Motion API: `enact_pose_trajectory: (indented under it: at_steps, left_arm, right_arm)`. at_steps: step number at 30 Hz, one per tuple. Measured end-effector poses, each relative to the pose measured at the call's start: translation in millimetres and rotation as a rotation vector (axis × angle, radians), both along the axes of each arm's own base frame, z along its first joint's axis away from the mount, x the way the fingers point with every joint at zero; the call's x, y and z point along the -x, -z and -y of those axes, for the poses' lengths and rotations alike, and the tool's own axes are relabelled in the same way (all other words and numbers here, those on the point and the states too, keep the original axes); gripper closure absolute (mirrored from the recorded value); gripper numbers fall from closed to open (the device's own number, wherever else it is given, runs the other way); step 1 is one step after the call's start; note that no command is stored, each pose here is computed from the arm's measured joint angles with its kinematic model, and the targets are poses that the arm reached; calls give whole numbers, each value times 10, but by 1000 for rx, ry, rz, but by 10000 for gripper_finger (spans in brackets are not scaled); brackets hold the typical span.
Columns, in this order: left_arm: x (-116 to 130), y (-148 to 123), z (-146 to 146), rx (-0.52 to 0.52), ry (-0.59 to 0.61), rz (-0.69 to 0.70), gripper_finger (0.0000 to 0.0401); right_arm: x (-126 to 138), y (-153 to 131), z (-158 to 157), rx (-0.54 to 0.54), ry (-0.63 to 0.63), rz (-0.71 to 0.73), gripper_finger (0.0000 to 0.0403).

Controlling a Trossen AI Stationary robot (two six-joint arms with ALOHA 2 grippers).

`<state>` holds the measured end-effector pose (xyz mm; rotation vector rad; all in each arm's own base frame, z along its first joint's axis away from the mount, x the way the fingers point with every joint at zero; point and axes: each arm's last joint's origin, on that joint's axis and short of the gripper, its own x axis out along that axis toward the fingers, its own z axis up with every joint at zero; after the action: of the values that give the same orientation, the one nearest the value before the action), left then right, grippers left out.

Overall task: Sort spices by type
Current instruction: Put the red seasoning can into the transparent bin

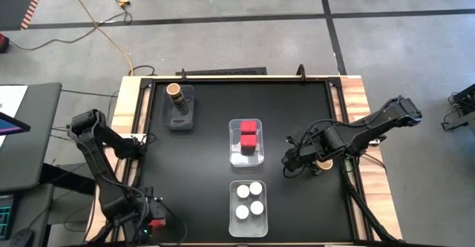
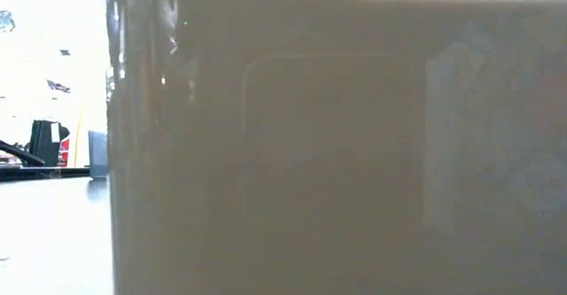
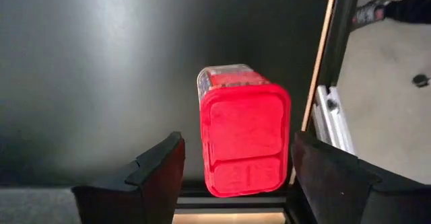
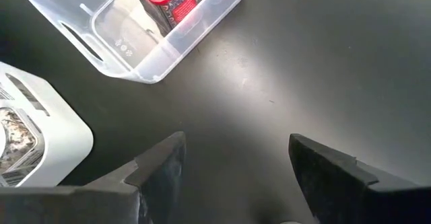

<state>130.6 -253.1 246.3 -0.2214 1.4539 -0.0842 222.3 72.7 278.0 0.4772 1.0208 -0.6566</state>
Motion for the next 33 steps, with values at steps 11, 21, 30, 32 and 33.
enact_pose_trajectory:
  at_steps: [11,21,30,32,33]
  left_arm:
    - [35,128,84,-35,-30,-41,140]
    - [77,233,71,-55,-102,-47,140]
    - [96,349,36,-59,-138,-61,140]
    - [93,349,38,-61,-105,-49,140]
    - [93,349,38,-64,-85,-45,140]
  right_arm:
    - [-37,-12,-14,-14,-5,40,111]
    - [-39,-12,-15,-14,-6,41,111]
    - [-44,-14,-17,-16,-6,46,111]
    - [-44,-14,-17,-16,-6,46,111]
    - [-44,-14,-17,-16,-6,47,111]
